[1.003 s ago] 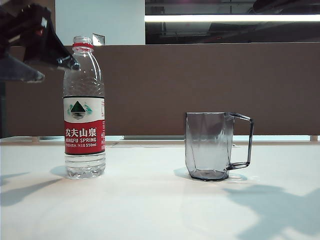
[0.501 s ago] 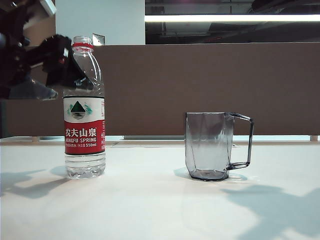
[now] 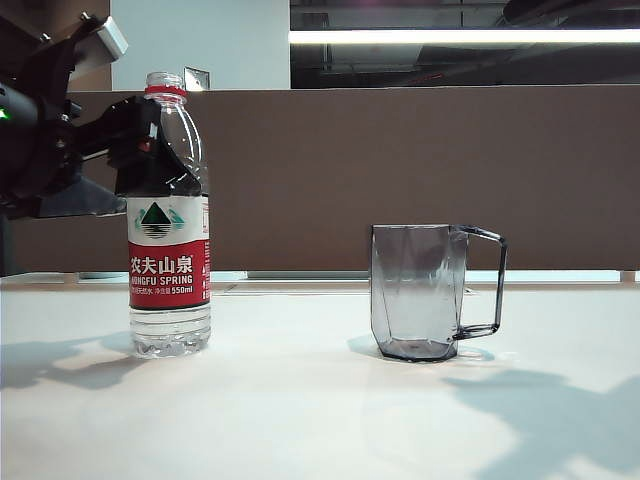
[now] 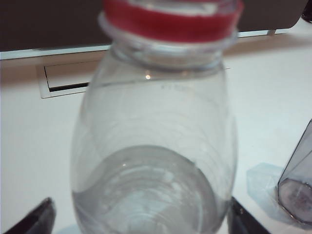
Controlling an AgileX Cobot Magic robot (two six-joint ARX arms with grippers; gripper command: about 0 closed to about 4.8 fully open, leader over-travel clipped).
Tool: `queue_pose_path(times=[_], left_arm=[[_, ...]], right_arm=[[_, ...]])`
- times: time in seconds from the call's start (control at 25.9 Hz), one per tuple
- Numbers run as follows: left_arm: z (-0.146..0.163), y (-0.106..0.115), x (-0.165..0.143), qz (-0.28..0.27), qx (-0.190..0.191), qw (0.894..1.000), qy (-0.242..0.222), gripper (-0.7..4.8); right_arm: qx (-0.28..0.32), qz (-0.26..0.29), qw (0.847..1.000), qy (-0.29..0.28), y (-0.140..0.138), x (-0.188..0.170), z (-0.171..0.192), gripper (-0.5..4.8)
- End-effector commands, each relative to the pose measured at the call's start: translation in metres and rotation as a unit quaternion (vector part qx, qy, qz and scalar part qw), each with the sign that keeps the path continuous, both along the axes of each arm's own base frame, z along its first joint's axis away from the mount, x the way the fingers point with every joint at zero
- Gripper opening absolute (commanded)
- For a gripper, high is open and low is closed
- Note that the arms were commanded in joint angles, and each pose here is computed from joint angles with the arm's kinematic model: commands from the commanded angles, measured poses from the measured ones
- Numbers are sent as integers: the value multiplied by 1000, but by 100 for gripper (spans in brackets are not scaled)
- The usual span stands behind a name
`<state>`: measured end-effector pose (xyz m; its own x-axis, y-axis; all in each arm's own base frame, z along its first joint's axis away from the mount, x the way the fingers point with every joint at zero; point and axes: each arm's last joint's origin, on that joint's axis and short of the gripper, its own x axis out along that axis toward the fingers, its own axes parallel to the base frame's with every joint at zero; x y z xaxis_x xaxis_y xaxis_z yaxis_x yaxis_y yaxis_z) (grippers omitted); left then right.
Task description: Pick up the mineral water bottle with the left hand on the table and pour water into the mug until it's half full.
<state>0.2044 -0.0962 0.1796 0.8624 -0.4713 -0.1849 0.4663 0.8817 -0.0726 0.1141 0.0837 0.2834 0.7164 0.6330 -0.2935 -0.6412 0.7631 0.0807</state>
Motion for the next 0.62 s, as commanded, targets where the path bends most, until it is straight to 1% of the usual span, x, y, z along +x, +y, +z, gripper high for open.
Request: queue_pose_path(times=[0.04, 0.42, 0.62], left_arm=[[1, -2, 4, 0, -9, 1000, -16, 479], [-11, -7, 12, -3, -13, 1000, -20, 479], [-17, -9, 15, -3, -14, 1000, -23, 479]], right_arm=[[5, 2, 1000, -10, 0, 0, 3, -9], [5, 2, 1000, -10, 0, 0, 3, -9], [-6, 2, 1000, 6, -1, -1, 0, -8]])
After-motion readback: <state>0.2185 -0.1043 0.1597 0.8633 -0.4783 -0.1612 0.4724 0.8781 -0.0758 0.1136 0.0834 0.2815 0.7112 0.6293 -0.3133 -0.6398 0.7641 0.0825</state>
